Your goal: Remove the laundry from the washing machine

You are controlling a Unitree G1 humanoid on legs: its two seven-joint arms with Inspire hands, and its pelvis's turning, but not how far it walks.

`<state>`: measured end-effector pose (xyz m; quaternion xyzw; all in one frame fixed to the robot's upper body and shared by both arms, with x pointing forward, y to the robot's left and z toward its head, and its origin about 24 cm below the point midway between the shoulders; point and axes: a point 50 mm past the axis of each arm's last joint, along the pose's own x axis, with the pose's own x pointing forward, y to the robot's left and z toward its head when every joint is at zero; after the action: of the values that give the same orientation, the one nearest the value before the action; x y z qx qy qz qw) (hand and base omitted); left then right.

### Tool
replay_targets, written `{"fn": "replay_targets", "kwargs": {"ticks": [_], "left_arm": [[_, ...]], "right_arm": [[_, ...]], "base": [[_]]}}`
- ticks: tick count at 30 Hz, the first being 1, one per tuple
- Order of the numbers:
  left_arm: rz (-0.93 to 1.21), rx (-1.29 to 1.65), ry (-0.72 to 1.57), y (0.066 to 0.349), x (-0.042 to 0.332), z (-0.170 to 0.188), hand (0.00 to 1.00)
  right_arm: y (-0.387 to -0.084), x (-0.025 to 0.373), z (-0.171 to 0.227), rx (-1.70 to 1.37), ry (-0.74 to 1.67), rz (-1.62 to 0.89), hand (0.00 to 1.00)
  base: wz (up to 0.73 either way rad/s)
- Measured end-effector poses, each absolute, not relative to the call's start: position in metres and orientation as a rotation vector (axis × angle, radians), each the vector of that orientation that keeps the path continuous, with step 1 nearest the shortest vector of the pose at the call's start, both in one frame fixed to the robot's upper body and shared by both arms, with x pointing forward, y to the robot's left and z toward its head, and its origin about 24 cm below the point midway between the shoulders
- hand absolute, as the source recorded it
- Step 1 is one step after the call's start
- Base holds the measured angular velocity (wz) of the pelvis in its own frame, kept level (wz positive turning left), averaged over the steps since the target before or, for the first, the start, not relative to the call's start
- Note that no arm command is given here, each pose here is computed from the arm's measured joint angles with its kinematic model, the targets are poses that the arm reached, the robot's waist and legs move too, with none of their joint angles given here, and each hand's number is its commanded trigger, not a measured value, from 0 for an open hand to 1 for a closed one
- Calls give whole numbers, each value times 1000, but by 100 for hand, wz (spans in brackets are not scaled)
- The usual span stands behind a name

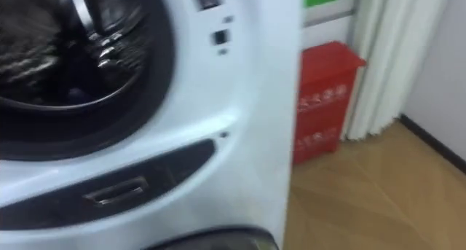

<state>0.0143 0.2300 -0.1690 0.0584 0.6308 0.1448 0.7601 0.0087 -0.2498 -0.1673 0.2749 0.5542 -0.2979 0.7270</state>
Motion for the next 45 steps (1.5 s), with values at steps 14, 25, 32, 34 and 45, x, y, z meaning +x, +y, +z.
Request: {"fn": "replay_targets", "kwargs": {"ticks": [14, 25, 32, 34, 45], "left_arm": [[381, 176, 1399, 245, 13, -166, 0], [400, 260, 1348, 244, 28, -164, 0], [336, 316, 1253, 245, 50, -158, 0], [305, 301, 1194, 239, 65, -156, 0], [75, 303, 968, 201, 150, -140, 0]], "right_arm": [[-237, 18, -171, 310, 1373, -381, 0], [-233, 31, -171, 191, 1375, -295, 0], [-235, 39, -169, 128, 1356, -268, 0], [-238, 44, -168, 79, 1319, -244, 0], [-251, 51, -162, 43, 1248, -268, 0]], "base": [[13], [9], [-4], [-16], [3]]}}
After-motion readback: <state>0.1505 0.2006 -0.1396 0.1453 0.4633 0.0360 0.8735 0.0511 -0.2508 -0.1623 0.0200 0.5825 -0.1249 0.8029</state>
